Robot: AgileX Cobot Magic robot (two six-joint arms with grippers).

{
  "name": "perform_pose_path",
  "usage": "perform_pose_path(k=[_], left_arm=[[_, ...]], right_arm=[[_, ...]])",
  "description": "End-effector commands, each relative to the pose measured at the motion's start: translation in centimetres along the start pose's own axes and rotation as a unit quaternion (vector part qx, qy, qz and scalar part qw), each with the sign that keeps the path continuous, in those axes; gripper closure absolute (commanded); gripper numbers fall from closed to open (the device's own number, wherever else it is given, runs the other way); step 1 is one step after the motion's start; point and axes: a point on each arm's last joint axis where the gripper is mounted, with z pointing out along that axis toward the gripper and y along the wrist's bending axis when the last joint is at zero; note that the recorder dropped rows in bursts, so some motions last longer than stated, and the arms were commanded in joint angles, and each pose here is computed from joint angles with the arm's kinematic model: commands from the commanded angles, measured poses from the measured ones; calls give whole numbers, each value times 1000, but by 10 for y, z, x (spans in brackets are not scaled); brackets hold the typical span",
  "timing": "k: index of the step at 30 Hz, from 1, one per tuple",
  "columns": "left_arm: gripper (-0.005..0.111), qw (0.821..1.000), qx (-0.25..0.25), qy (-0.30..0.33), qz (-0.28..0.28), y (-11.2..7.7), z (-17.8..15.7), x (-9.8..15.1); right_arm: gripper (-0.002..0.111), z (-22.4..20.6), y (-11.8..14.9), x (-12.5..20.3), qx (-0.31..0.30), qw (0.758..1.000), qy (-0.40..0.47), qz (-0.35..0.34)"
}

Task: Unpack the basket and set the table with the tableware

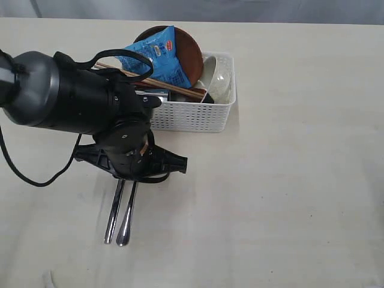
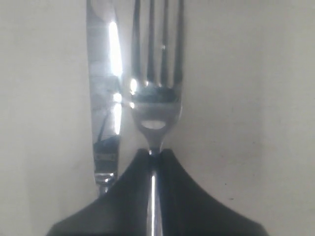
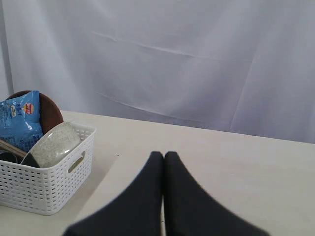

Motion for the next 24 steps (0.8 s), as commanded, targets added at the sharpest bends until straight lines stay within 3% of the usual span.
perform_pose_path(k=[1,11,21,24], left_arm=[[106,1000,6,-3,-5,0,0,-1],[81,1000,2,-9,7,0,0,-2],[78,999,1,-23,38,1,-4,-4],[78,997,7,-56,58,3,-18,-10]], right_arm=[[109,0,0,-1,3,1000,-7,-1],[109,0,0,-1,3,1000,-7,-1],[109,0,0,-1,3,1000,-7,-1],[109,0,0,-1,3,1000,-7,-1]])
